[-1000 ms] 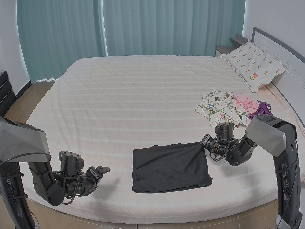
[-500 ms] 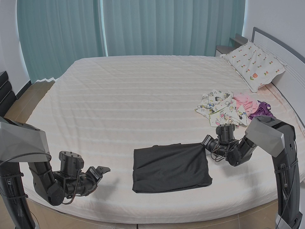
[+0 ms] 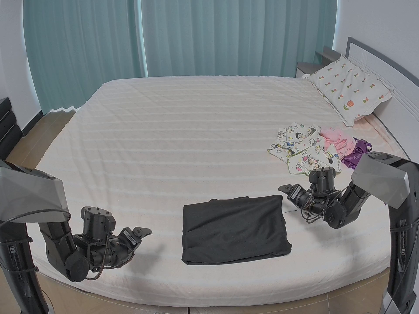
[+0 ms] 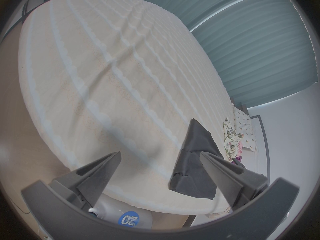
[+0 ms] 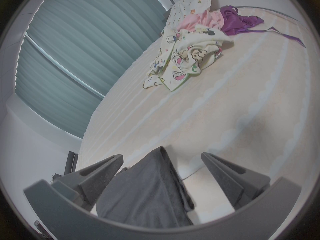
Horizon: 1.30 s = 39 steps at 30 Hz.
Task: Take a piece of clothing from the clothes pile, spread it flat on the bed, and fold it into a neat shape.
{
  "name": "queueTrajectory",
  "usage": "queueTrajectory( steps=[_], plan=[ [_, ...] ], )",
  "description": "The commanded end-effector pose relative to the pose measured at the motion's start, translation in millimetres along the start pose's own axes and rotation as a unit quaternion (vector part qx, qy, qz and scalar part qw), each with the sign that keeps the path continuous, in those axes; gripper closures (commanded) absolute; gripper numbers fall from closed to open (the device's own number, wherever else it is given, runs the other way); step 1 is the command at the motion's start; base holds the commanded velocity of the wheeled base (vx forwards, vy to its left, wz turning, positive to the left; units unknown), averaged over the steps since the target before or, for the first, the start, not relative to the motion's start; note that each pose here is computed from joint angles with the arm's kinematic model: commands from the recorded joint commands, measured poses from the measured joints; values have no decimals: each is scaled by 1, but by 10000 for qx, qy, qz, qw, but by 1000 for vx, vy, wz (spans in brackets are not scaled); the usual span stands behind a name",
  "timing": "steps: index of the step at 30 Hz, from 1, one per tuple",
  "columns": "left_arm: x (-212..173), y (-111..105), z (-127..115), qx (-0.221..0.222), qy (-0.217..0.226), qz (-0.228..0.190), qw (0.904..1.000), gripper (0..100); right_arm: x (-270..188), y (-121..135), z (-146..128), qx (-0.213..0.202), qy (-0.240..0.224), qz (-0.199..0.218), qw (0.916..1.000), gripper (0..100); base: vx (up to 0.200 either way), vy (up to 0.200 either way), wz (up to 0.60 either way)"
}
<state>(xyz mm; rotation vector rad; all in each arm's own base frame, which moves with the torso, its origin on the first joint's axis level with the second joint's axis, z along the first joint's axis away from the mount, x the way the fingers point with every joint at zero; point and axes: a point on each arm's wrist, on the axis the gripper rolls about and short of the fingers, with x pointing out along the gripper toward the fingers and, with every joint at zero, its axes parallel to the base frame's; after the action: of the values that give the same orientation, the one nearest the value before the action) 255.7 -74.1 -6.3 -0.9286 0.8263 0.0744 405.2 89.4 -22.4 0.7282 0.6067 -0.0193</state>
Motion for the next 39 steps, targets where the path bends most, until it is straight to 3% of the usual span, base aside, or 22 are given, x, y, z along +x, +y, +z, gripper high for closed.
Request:
queueTrajectory(
  steps=[1, 10, 17, 23, 39],
  plan=[
    [0, -25, -2, 199, -52, -551, 9983, 0, -55, -1, 1, 38, -73, 61, 9999, 0, 0, 0, 0],
    [12, -50, -5, 240, -14, -886, 9958, 0, -92, -26, -29, 384, -172, 270, 9987, 0, 0, -44, 0],
    [19, -47, -18, 258, 187, -772, 9965, 0, -91, -25, -39, 364, -110, 424, 9984, 0, -171, -200, 0],
    [22, -45, -20, 262, 199, -744, 9967, 0, -89, -26, -44, 356, -40, 403, 9985, 0, 0, -200, 0],
    [21, -48, -29, 354, 194, -723, 9966, 0, -88, -24, -49, 314, 30, 422, 9986, 0, 0, 0, 0]
  ],
)
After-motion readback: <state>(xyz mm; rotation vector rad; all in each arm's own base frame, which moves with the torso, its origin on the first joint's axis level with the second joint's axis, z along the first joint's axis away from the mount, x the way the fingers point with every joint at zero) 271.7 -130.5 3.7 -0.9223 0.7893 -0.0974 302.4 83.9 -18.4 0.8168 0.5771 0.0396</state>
